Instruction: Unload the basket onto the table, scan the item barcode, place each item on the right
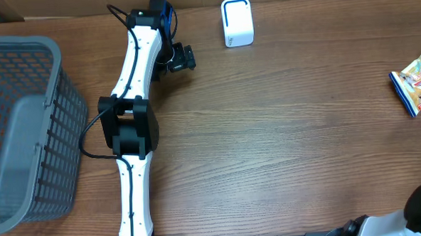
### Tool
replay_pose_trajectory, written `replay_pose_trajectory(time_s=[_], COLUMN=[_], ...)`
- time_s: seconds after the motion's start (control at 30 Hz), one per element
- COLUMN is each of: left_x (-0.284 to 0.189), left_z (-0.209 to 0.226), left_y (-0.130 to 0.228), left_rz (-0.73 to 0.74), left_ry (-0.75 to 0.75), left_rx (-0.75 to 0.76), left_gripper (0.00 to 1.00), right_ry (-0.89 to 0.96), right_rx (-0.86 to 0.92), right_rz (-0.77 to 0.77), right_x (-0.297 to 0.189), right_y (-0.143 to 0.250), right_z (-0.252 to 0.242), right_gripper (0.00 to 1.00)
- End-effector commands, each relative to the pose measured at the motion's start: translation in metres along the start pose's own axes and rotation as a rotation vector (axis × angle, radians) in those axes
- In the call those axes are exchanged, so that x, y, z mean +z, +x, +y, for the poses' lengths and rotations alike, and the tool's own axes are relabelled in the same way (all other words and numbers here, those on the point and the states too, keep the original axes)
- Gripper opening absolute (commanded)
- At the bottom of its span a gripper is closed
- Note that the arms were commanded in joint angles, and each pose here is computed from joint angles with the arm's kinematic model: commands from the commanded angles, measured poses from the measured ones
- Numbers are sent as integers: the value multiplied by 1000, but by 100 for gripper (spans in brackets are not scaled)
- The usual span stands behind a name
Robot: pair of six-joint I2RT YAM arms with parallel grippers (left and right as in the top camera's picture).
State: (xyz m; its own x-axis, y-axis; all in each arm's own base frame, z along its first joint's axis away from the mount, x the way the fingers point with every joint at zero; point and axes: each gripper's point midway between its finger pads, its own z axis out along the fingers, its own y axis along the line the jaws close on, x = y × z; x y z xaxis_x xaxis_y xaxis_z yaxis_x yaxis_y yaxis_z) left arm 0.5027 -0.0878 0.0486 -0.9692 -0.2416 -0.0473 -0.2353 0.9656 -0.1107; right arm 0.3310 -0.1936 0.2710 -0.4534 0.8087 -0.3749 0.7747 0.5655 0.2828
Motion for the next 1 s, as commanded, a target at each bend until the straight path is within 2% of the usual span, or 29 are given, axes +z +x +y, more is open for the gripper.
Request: replay_pose_trajectory(time_s=[0.0,0.37,0.5,0.6,0.97], left_x=[-1,-1,-1,-1,-1], left_z=[-3,-3,-3,-3,-3], left_y=[-2,-2,-2,-2,-2], left_rz=[-12,-12,-12,-12,-12], left_ry=[-2,-2,-3,-2,-2], left_rx=[8,8,8,8,8], left_gripper=[100,100,100,100,100], right_ry=[-54,-181,-196,-213,-194], right_rx=[-112,-302,-299,-291,-288], right_rz=[32,14,145,223,248], right_x=[-11,-18,-16,-18,-12], right_y=[38,152,193,208,209], right_z=[19,19,7,7,5], right_gripper=[100,100,100,100,100])
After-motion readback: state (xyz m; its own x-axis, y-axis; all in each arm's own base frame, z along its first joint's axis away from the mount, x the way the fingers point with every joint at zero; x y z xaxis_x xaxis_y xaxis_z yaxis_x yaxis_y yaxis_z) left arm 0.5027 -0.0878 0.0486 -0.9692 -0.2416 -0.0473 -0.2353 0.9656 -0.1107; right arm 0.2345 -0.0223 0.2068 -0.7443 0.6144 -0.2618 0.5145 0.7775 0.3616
